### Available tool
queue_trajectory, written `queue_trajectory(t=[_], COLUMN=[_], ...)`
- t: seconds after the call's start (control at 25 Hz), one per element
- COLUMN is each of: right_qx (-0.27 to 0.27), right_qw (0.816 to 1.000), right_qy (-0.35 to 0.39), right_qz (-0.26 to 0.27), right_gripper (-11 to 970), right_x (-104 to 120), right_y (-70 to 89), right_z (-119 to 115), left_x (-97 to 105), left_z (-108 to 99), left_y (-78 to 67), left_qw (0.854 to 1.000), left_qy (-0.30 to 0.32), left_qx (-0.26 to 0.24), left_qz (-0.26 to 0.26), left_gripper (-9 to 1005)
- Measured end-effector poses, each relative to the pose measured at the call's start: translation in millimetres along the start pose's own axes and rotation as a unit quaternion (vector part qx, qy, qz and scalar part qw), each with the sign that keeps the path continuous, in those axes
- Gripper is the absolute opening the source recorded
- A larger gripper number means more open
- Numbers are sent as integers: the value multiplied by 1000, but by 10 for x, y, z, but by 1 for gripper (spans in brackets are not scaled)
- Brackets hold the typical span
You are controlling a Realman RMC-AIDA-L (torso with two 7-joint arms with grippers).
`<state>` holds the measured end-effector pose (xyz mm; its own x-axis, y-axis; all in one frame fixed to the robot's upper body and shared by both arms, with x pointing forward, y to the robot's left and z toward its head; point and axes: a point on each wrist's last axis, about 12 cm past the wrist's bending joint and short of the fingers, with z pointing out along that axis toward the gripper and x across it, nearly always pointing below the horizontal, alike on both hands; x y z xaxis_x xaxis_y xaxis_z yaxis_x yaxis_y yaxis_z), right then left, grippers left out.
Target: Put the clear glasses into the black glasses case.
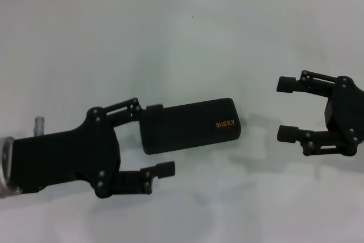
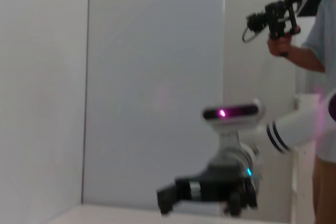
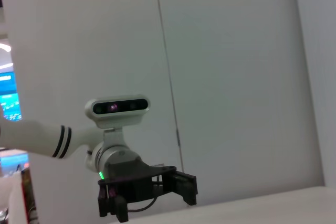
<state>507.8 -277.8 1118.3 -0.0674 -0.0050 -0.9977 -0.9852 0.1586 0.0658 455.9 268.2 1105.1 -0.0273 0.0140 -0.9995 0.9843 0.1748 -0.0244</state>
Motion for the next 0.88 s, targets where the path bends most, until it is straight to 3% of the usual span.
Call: queue_trajectory(t=[0.36,0.88], right_qx=[-42,-49], right_qw=[995,992], right_qy=[90,111], right_qz=[-18,-34], right_gripper=[861,861], right_x=[-91,-133], right_y=[-86,-128], right_z=[120,162], left_x=[-45,-49], left_z=[-12,-20], left_y=[30,35], left_qw=[999,998], left_qy=[35,61], left_qx=[18,24], left_qz=[-8,-18], left_gripper=[856,857])
